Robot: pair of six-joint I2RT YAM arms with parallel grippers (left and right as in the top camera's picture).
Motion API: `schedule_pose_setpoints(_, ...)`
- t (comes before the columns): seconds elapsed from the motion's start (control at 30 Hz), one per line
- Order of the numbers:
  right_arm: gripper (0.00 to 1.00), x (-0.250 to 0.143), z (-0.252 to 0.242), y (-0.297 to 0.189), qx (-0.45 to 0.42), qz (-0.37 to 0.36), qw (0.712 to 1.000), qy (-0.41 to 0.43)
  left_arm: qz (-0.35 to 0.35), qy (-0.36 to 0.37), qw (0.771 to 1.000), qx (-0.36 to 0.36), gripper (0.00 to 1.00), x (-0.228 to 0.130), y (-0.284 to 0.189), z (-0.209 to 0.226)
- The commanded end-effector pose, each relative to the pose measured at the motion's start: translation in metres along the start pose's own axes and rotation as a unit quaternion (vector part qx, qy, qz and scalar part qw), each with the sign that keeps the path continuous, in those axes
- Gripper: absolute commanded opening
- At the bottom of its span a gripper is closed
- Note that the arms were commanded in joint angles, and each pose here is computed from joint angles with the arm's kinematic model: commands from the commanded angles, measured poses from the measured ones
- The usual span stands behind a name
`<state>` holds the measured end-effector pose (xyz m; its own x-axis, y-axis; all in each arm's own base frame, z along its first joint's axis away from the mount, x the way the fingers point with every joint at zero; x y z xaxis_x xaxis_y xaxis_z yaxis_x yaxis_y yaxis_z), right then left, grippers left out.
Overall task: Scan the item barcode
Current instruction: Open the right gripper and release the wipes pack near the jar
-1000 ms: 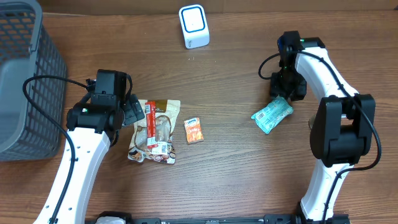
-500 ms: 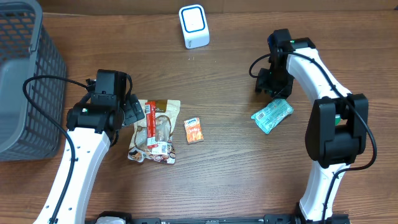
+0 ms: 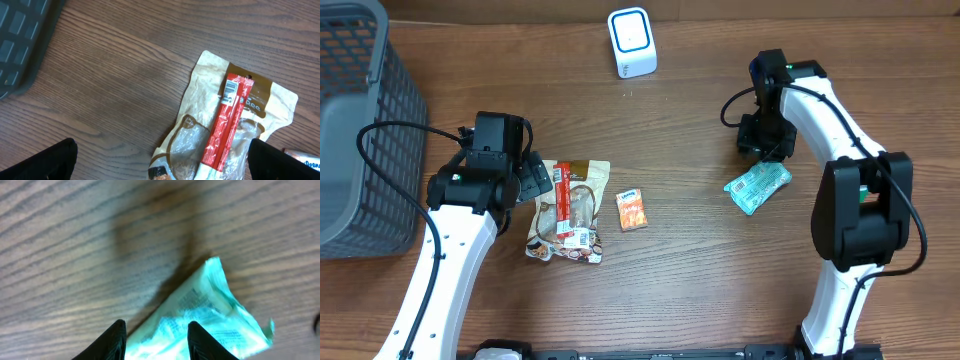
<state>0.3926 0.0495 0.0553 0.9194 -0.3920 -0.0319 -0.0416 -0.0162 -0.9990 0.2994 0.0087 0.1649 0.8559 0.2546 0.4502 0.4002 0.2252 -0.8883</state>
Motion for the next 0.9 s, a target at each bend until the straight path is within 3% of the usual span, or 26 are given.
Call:
schedule_pose_setpoints(0.0, 0.40, 0.001, -0.008, -0.028, 0.008, -0.025, 1.000, 0.012, -0.012, -0.001, 1.000, 0.002, 1.00, 0.006, -0.005, 0.001)
schedule_pose_setpoints(0.5, 0.42, -0.021, -0.043, 0.023, -0.064, 0.000, 0.998, 0.020, -0.012, -0.001, 1.000, 0.002, 0.99, 0.006, -0.005, 0.001)
schedule_pose_setpoints(0.67, 0.51, -0.030, -0.047, 0.060, -0.059, -0.007, 0.998, 0.013, -0.012, -0.001, 1.000, 0.002, 0.99, 0.006, -0.005, 0.001)
schedule_pose_setpoints(0.87, 0.52, -0.019, -0.042, 0.046, -0.049, -0.023, 0.998, -0.017, -0.012, -0.001, 1.000, 0.002, 1.00, 0.006, -0.005, 0.001)
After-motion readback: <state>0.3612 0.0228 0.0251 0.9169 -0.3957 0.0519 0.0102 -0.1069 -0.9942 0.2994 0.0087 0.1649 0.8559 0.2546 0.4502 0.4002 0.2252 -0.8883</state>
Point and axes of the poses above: each gripper's point midway between its finger pads, its own y axis out along the fingers, its own z axis along the line the jaws close on, x = y × z, the point moved 1 cm from there along -y, back along the fingers, and after that the axes turned 7 degrees about y, right-handed, at the moved point
